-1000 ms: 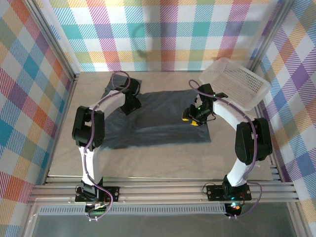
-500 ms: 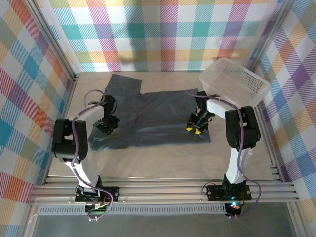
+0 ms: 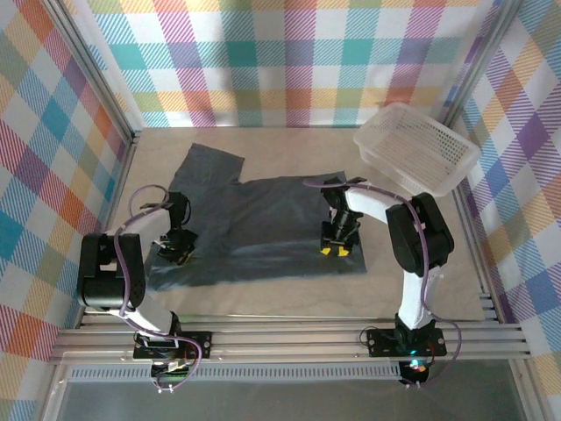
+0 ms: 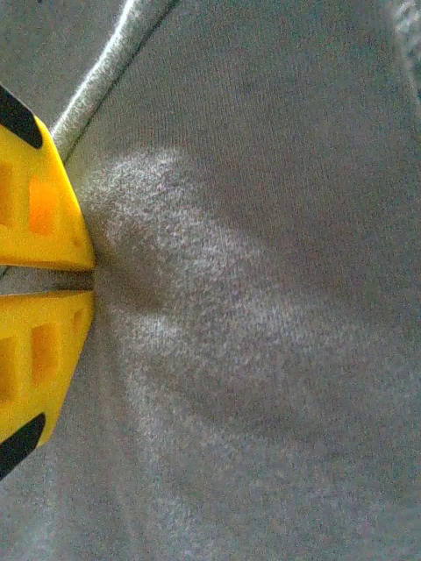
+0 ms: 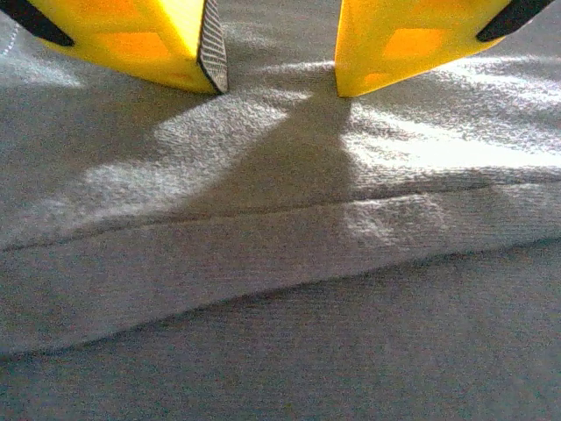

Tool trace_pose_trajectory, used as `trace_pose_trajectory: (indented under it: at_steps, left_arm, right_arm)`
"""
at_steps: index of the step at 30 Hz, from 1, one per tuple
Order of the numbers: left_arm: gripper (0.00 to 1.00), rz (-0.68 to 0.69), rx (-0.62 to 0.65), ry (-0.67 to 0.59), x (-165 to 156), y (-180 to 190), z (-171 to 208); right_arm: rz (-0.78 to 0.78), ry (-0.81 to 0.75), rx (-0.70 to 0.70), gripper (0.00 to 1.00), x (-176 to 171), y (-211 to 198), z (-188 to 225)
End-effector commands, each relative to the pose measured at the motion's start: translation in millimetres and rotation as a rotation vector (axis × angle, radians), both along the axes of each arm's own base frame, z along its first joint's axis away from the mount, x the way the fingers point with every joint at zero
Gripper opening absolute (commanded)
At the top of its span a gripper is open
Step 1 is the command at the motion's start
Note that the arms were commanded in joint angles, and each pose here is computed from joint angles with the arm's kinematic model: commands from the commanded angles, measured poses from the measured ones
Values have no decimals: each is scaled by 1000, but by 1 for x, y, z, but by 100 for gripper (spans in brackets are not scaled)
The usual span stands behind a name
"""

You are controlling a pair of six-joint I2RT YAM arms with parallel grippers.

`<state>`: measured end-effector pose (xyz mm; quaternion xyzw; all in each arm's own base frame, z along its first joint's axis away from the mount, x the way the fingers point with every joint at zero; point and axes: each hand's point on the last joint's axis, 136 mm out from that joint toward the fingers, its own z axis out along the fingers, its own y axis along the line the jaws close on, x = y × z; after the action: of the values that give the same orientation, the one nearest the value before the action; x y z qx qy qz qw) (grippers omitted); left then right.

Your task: Fold and stack the t-shirts

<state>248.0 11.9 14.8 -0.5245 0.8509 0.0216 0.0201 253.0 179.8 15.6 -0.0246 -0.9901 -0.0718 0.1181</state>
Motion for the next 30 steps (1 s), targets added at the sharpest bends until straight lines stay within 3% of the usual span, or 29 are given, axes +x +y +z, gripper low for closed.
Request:
trace_pose_trajectory:
  at_steps: [1,8,14,18,23,27,30]
  left_arm:
    - [16,14,52,151,-40,20,-13]
    - [16,34,78,176,-48,35,-9]
    - [16,105,60,176,-65,41,-12]
    - [18,110,55,141,-55,47,-6]
    - [26,62,71,-14,-2,52,35]
    - [37,-69,41,-275,82,32,86]
    - [40,-192,20,-392,144,8,112]
  right_arm:
    - [7,106,-31,40,-33,-3,-8]
    - [29,139,7,41,-51,15,-2]
    - [31,139,26,42,-48,20,2]
    - [39,97,52,43,-40,25,11]
    - [16,-190,76,48,19,20,56]
    - [-59,-413,22,48,95,4,83]
    - [-97,-569,-85,48,153,-7,87]
